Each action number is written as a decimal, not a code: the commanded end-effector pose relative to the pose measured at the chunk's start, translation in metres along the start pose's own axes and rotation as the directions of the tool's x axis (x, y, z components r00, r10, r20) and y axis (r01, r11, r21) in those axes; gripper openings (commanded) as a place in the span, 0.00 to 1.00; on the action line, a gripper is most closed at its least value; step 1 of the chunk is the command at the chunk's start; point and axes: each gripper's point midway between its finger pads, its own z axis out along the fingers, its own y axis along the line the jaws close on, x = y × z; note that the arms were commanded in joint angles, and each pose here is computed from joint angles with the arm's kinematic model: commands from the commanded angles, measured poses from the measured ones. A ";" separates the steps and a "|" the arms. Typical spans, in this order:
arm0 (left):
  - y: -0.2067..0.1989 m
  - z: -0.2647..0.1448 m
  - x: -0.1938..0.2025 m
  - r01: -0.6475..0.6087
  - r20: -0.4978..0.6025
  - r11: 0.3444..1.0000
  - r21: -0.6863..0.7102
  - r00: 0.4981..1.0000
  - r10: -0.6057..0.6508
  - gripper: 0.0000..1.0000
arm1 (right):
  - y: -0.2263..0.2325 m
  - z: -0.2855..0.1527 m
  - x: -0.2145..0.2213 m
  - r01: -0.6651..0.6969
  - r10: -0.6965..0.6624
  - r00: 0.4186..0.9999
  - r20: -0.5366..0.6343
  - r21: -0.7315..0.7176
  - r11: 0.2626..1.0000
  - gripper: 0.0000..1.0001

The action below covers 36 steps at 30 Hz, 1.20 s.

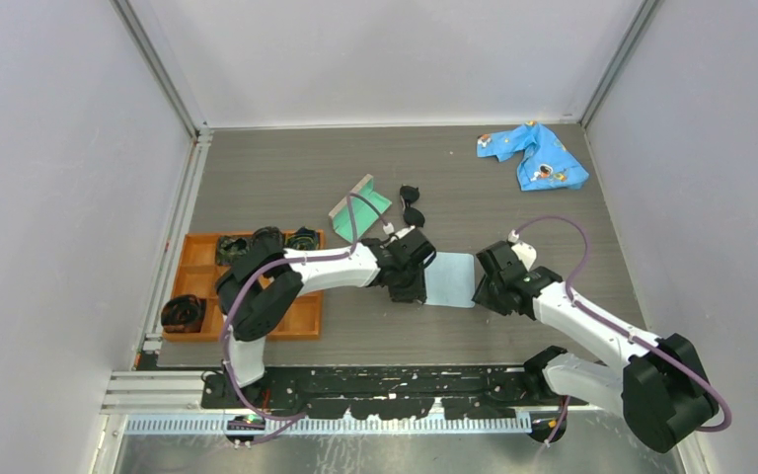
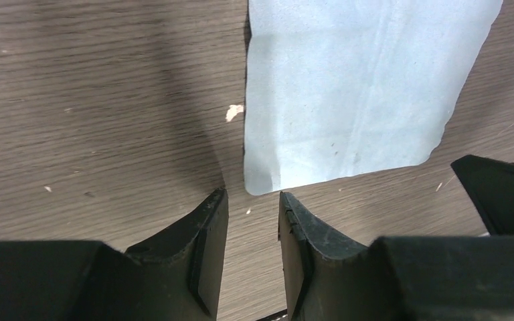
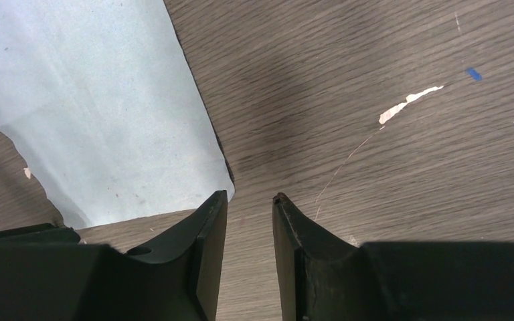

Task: Organize the sunglasses
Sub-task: Fold the glasses cleaning cloth at the center of the board.

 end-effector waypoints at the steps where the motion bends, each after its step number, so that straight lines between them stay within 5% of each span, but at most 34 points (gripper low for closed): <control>1: -0.015 0.002 -0.003 0.051 0.000 0.999 0.018 0.999 -0.051 0.35 | 0.000 -0.006 -0.013 -0.012 0.012 0.999 0.049 -0.004 1.000 0.38; 20: -0.005 0.014 0.004 0.093 -0.027 0.995 -0.046 0.995 -0.094 0.20 | 0.008 0.000 -0.005 -0.052 0.053 0.999 0.008 -0.052 0.997 0.36; 28: -0.004 0.016 0.006 0.092 -0.034 0.995 -0.047 0.995 -0.093 0.03 | 0.016 0.005 0.001 -0.111 0.109 0.994 -0.022 -0.086 0.990 0.31; 36: -0.004 0.013 0.005 0.082 -0.032 0.996 -0.046 0.996 -0.083 0.01 | 0.013 0.013 0.010 -0.122 0.119 0.992 -0.049 -0.074 0.990 0.28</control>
